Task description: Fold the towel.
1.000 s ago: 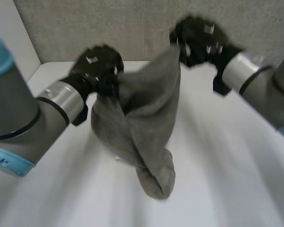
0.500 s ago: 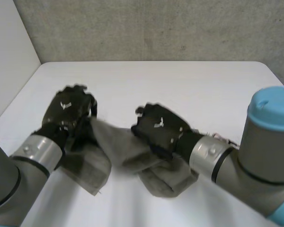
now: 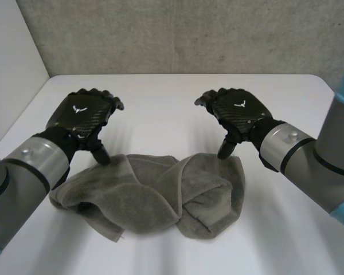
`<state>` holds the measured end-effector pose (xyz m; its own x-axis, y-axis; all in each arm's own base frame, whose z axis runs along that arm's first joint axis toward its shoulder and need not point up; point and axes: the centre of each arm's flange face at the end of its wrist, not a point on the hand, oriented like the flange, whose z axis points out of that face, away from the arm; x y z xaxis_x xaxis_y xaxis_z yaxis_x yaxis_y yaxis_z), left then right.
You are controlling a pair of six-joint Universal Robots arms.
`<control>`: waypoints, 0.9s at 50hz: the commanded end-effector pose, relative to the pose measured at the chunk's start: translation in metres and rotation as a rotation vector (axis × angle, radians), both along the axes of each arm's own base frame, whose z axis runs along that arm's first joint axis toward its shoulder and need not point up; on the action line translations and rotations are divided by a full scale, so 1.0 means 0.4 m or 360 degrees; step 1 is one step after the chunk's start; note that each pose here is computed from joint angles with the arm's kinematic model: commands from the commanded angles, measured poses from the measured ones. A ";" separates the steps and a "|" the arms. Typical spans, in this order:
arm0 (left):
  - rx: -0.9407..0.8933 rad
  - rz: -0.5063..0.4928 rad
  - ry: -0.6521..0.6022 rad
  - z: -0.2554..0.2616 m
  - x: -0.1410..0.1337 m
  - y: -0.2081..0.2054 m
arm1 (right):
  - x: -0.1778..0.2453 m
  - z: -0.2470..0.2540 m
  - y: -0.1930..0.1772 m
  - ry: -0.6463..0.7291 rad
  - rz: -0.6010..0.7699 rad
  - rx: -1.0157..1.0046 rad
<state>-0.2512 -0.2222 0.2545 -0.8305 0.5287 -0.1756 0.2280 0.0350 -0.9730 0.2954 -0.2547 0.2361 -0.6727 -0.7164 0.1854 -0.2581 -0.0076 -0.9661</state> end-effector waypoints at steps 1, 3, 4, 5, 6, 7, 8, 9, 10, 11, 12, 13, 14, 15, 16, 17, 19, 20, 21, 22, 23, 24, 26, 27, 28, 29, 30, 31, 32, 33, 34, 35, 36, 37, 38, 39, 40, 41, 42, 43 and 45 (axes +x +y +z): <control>0.0105 -0.0261 0.0010 -0.028 -0.049 -0.026 | 0.027 -0.061 -0.041 0.0030 0.0080 0.0063; 0.0152 -0.0314 0.0003 -0.034 -0.056 -0.023 | 0.037 -0.073 -0.045 0.0026 0.0130 0.0077; 0.0214 -0.0349 -0.0010 -0.043 -0.059 -0.018 | 0.047 -0.083 -0.052 0.0017 0.0190 0.0087; 0.0272 -0.0367 -0.0038 -0.055 -0.060 -0.013 | 0.056 -0.096 -0.059 0.0017 0.0232 0.0097; 0.0273 -0.0368 -0.0038 -0.055 -0.060 -0.013 | 0.056 -0.096 -0.059 0.0017 0.0232 0.0097; 0.0321 -0.0370 -0.0076 -0.069 -0.058 -0.008 | 0.063 -0.109 -0.065 0.0026 0.0261 0.0104; 0.0346 -0.0375 -0.0115 -0.078 -0.055 0.001 | 0.067 -0.117 -0.072 0.0041 0.0273 0.0096; 0.0346 -0.0375 -0.0115 -0.078 -0.055 0.001 | 0.067 -0.117 -0.072 0.0041 0.0273 0.0096; 0.0364 -0.0381 -0.0152 -0.088 -0.052 0.009 | 0.071 -0.124 -0.081 0.0061 0.0277 0.0076; 0.0364 -0.0381 -0.0152 -0.088 -0.052 0.009 | 0.071 -0.124 -0.081 0.0061 0.0277 0.0076; 0.0385 -0.0388 -0.0180 -0.100 -0.048 0.018 | 0.073 -0.132 -0.087 0.0083 0.0281 0.0057; 0.0410 -0.0393 -0.0204 -0.113 -0.043 0.029 | 0.076 -0.142 -0.094 0.0104 0.0285 0.0041; 0.0410 -0.0394 -0.0204 -0.114 -0.043 0.029 | 0.079 -0.151 -0.101 0.0119 0.0289 0.0034; 0.0431 -0.0405 -0.0220 -0.126 -0.041 0.039 | 0.079 -0.152 -0.101 0.0119 0.0289 0.0034; 0.0438 -0.0411 -0.0225 -0.134 -0.039 0.044 | 0.081 -0.161 -0.104 0.0129 0.0292 0.0036; 0.0438 -0.0411 -0.0225 -0.134 -0.039 0.044 | 0.081 -0.161 -0.104 0.0129 0.0292 0.0036; 0.0405 -0.0414 -0.0220 -0.140 -0.044 0.036 | 0.084 -0.182 -0.112 0.0147 0.0297 0.0039; 0.0404 -0.0414 -0.0220 -0.140 -0.044 0.036 | 0.084 -0.182 -0.112 0.0147 0.0297 0.0039; 0.0378 -0.0414 -0.0214 -0.140 -0.048 0.029 | 0.085 -0.193 -0.114 0.0164 0.0302 0.0039; 0.0378 -0.0414 -0.0214 -0.140 -0.048 0.029 | 0.086 -0.203 -0.117 0.0181 0.0307 0.0032; 0.0359 -0.0410 -0.0214 -0.143 -0.052 0.018 | 0.086 -0.212 -0.117 0.0198 0.0313 0.0024; 0.0328 -0.0423 -0.0233 -0.144 -0.059 0.004 | 0.086 -0.212 -0.117 0.0198 0.0313 0.0024; 0.0293 -0.0443 -0.0280 -0.147 -0.065 -0.012 | 0.088 -0.220 -0.116 0.0218 0.0321 0.0017; 0.0292 -0.0443 -0.0280 -0.147 -0.065 -0.013 | 0.087 -0.226 -0.116 0.0235 0.0325 0.0010; 0.0276 -0.0455 -0.0336 -0.156 -0.067 -0.024 | 0.090 -0.234 -0.114 0.0250 0.0335 0.0009; 0.0266 -0.0470 -0.0389 -0.161 -0.067 -0.031 | 0.090 -0.234 -0.114 0.0250 0.0335 0.0009; 0.0266 -0.0470 -0.0389 -0.161 -0.067 -0.031 | 0.092 -0.240 -0.111 0.0257 0.0345 0.0008; 0.0270 -0.0485 -0.0440 -0.166 -0.066 -0.034 | 0.093 -0.245 -0.110 0.0263 0.0349 0.0011; 0.0287 -0.0498 -0.0484 -0.170 -0.064 -0.032 | 0.093 -0.245 -0.110 0.0263 0.0349 0.0011; 0.0287 -0.0498 -0.0485 -0.170 -0.064 -0.032 | 0.093 -0.250 -0.109 0.0266 0.0352 0.0016; 0.0321 -0.0513 -0.0522 -0.177 -0.060 -0.028 | 0.095 -0.253 -0.108 0.0267 0.0358 0.0014; 0.0379 -0.0528 -0.0558 -0.192 -0.055 -0.022 | 0.095 -0.253 -0.108 0.0267 0.0358 0.0014; 0.0379 -0.0528 -0.0558 -0.192 -0.055 -0.022 | 0.097 -0.254 -0.107 0.0263 0.0367 0.0010; 0.0439 -0.0550 -0.0583 -0.206 -0.053 -0.014 | 0.097 -0.254 -0.107 0.0263 0.0367 0.0010; 0.0440 -0.0550 -0.0584 -0.206 -0.053 -0.014 | 0.099 -0.254 -0.107 0.0259 0.0376 0.0008; 0.0486 -0.0565 -0.0600 -0.216 -0.051 -0.008 | 0.100 -0.253 -0.105 0.0255 0.0385 0.0005; 0.0520 -0.0579 -0.0612 -0.225 -0.051 -0.002 | 0.100 -0.253 -0.105 0.0255 0.0385 0.0005; 0.0520 -0.0579 -0.0612 -0.225 -0.051 -0.002 | 0.100 -0.252 -0.105 0.0252 0.0389 0.0004; 0.0537 -0.0585 -0.0618 -0.231 -0.052 0.000 | 0.101 -0.252 -0.103 0.0250 0.0398 0.0004; 0.0540 -0.0588 -0.0619 -0.232 -0.053 0.001 | 0.101 -0.252 -0.103 0.0250 0.0399 0.0004; 0.0538 -0.0585 -0.0618 -0.232 -0.052 -0.001 | 0.102 -0.248 -0.099 0.0244 0.0415 0.0004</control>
<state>-0.2723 -0.2256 0.1671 -0.4996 0.8371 -0.2230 0.6076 0.1550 -0.7790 0.3353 -0.2966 0.1348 -0.4441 -0.8532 0.2736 -0.3999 -0.0845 -0.9127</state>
